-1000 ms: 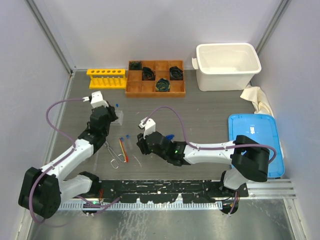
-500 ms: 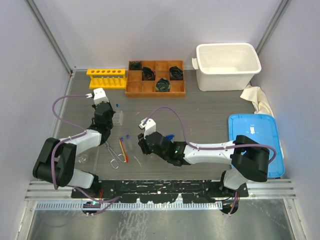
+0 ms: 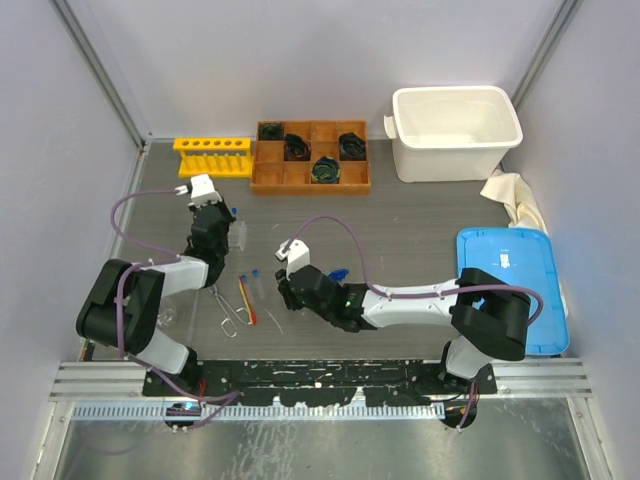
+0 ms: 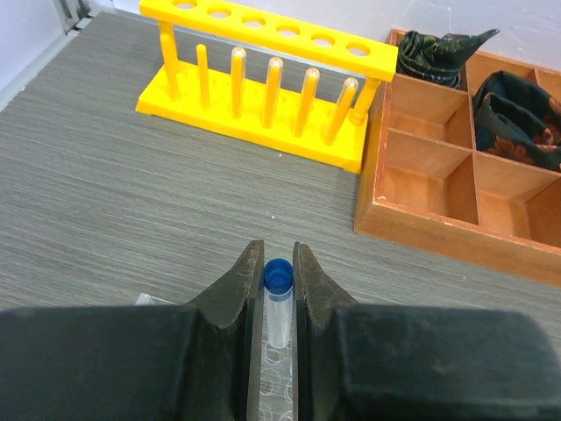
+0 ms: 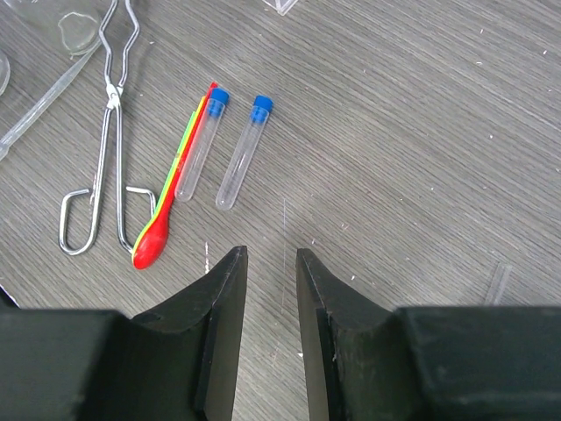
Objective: Organize the chemistry lab equipment
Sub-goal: Insert the test tube into the slot of the test tube rack.
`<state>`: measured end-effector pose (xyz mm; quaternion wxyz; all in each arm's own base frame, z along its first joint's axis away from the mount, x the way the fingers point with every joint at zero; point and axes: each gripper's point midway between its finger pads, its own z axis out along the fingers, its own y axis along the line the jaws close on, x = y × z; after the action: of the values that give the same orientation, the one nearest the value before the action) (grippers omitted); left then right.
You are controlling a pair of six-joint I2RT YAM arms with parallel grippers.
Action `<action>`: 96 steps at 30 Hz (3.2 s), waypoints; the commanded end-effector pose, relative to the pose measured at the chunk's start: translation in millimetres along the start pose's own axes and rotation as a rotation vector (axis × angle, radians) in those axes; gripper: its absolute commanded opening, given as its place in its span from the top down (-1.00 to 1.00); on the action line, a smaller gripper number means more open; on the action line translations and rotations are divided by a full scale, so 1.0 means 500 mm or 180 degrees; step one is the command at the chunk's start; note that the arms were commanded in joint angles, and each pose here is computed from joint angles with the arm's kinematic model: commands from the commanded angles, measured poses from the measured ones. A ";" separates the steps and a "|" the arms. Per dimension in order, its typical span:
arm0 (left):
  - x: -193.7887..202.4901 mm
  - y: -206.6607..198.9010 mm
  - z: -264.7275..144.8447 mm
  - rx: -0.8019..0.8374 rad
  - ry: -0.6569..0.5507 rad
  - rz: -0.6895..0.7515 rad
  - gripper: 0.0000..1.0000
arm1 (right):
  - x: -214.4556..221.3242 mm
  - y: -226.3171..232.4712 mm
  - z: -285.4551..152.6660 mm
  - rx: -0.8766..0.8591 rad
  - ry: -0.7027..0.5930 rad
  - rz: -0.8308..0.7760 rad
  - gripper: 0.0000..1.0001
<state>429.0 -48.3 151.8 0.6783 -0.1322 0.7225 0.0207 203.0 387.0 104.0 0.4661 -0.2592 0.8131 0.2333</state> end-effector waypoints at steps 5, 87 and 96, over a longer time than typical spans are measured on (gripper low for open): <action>-0.045 -0.025 0.024 0.0095 -0.0256 -0.0194 1.00 | -0.062 0.006 0.005 -0.0010 -0.0267 0.0071 0.30; 0.023 -0.030 0.020 0.0170 0.0240 0.0047 0.43 | -0.048 -0.006 0.025 -0.0015 -0.0185 0.0091 0.30; 0.011 -0.035 0.011 0.0200 0.0252 -0.0050 0.31 | -0.049 -0.006 0.022 -0.0018 -0.0190 0.0100 0.30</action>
<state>432.7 -63.9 116.4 0.6247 -0.0968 0.7748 0.0087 215.6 384.2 94.5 0.4609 -0.2571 0.8192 0.2245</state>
